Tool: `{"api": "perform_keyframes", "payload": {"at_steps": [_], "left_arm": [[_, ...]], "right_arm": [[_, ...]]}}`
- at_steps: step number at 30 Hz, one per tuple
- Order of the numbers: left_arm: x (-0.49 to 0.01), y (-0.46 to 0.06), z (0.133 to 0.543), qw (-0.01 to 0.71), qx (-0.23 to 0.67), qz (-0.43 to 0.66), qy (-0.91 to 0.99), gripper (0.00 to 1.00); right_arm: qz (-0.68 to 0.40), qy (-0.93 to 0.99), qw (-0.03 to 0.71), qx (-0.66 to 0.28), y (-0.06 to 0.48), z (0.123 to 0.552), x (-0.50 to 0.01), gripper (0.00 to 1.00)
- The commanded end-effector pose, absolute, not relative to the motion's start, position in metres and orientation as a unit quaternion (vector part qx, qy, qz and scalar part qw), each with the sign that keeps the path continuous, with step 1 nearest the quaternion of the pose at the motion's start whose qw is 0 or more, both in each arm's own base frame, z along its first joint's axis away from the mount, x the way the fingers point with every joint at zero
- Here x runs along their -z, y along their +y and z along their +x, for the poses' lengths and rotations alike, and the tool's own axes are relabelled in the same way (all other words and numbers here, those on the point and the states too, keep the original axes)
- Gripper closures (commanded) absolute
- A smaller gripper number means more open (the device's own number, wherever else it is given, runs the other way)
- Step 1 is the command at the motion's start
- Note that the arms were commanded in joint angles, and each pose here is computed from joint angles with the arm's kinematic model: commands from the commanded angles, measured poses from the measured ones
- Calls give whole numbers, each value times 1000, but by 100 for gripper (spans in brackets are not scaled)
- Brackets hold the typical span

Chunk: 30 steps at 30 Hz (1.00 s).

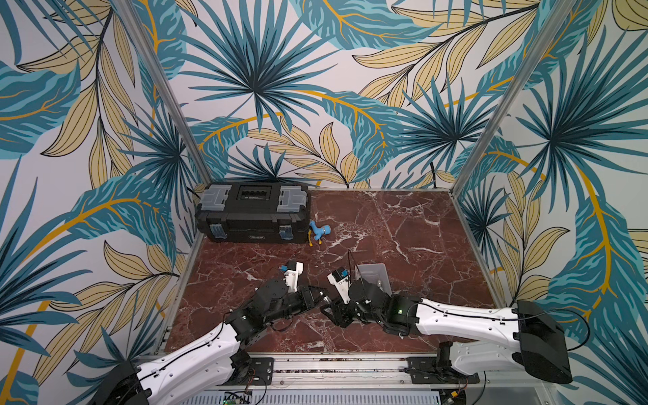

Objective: Put the socket on the desktop into the storage box
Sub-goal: Adjust the socket head.

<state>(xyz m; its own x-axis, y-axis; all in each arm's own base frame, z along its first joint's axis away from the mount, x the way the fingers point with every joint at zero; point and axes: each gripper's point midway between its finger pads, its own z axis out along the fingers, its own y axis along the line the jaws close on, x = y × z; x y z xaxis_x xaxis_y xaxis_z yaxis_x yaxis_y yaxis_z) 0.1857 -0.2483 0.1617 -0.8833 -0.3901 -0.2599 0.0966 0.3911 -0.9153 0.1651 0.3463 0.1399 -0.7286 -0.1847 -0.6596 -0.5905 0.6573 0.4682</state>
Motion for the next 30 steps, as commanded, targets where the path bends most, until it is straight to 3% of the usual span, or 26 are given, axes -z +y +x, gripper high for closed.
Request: {"api": "perform_keyframes", "payload": {"at_steps": [1, 9, 13, 24, 30], "left_arm": [[-161, -245, 185, 229, 560, -98, 790, 100], [-160, -245, 182, 224, 569, -100, 785, 100], [-161, -245, 183, 226, 570, -101, 784, 100], [-161, -244, 185, 227, 569, -104, 783, 100], [-157, -243, 185, 227, 561, -105, 789, 100]], "right_arm": [[-211, 840, 301, -399, 353, 165, -162, 53], [-204, 834, 301, -415, 353, 166, -168, 70], [-206, 842, 292, -404, 352, 166, -159, 64], [-202, 848, 284, -400, 344, 162, -150, 68], [-196, 850, 295, -390, 338, 165, -153, 91]]}}
